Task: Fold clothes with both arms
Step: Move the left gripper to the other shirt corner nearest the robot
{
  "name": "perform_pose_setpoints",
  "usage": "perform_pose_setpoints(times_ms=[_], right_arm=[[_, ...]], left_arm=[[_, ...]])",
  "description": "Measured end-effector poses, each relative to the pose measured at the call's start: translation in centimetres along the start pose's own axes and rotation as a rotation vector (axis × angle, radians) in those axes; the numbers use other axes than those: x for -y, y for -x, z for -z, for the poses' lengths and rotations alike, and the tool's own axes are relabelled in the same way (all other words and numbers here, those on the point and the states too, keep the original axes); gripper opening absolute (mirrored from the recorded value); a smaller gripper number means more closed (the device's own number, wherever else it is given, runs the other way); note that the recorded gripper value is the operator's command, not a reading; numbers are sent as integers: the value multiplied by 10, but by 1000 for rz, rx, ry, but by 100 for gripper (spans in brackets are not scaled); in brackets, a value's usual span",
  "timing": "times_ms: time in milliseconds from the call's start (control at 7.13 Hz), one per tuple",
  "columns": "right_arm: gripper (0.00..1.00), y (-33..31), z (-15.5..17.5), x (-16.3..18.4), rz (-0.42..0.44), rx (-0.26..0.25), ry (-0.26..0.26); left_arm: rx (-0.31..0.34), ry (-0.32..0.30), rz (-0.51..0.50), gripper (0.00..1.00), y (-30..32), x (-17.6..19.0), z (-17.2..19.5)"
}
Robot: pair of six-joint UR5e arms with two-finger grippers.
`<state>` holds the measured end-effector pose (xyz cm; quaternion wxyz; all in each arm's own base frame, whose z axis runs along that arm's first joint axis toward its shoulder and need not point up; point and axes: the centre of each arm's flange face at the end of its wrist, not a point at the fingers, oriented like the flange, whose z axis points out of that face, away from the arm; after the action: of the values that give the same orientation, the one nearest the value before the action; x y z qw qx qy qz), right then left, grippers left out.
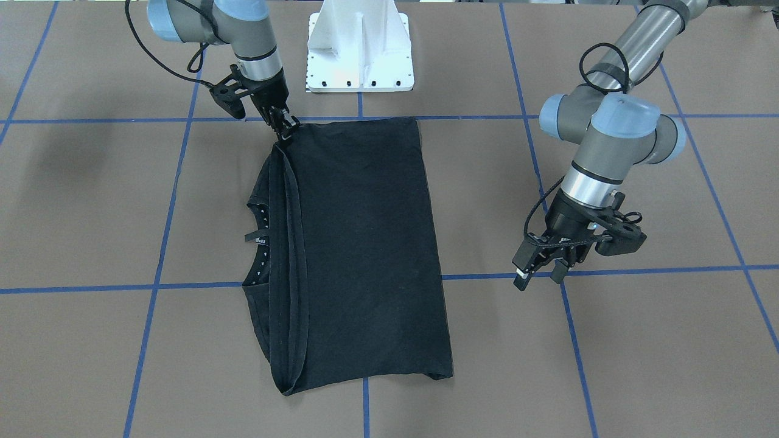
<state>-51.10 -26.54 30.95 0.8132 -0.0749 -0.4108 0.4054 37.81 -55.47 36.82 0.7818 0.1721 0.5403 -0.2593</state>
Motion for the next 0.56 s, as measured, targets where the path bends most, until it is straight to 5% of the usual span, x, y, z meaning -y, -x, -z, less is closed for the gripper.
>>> perform_pose_setpoints(times_ms=[561], right_arm=[[0, -5, 16, 4, -1, 13, 16]], left_arm=[[-177, 176, 276, 100, -26, -172, 77]])
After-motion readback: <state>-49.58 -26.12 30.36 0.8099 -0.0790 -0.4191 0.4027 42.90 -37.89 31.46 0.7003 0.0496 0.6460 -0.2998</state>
